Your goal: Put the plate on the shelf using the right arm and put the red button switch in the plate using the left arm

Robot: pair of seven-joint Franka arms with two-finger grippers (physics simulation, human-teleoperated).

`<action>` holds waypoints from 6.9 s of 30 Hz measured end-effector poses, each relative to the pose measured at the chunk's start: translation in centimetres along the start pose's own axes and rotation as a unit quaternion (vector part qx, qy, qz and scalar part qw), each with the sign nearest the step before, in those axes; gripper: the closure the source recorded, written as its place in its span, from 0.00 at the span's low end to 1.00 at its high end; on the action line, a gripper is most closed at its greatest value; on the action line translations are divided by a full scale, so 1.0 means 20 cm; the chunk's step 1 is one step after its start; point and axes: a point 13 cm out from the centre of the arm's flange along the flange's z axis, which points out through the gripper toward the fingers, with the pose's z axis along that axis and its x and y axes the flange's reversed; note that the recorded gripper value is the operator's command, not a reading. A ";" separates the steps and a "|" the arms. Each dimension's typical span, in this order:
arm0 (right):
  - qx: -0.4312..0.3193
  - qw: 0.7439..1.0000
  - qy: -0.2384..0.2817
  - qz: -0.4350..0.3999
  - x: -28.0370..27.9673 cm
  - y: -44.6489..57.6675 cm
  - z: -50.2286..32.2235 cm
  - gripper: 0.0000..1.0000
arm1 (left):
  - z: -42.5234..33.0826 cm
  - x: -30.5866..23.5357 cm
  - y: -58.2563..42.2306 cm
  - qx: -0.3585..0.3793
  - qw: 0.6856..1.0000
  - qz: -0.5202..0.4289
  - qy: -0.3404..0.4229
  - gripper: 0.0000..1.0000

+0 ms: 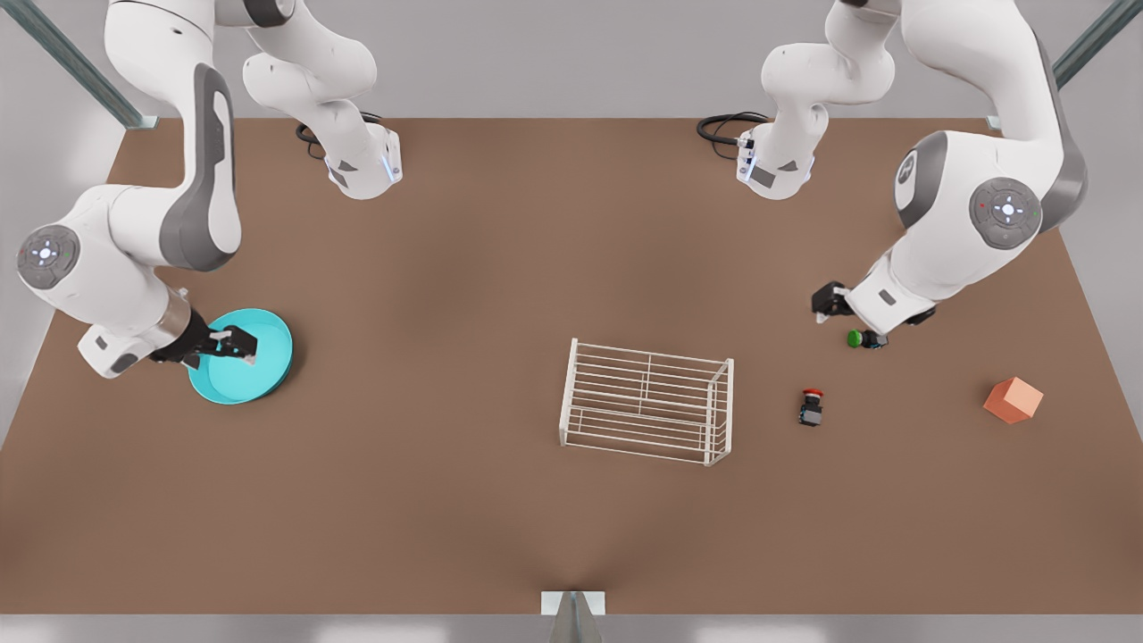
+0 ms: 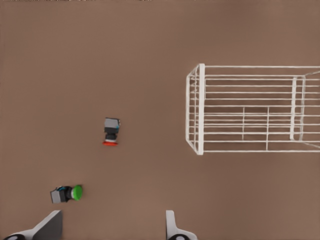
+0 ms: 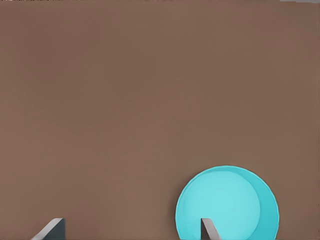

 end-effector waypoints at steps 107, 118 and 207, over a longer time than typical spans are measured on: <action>-0.169 0.981 0.084 0.037 0.63 -1.20 1.55 0.72 | 1.85 -0.39 0.47 0.006 1.000 -0.001 -0.028 0.00; -0.196 0.976 0.092 0.029 0.64 -1.13 1.42 0.75 | 1.89 -0.36 0.47 0.007 1.000 -0.001 -0.025 0.00; -0.055 0.985 -0.092 0.133 -0.57 0.70 -0.46 0.00 | 0.52 -0.18 -1.14 0.028 0.999 0.031 -0.004 0.65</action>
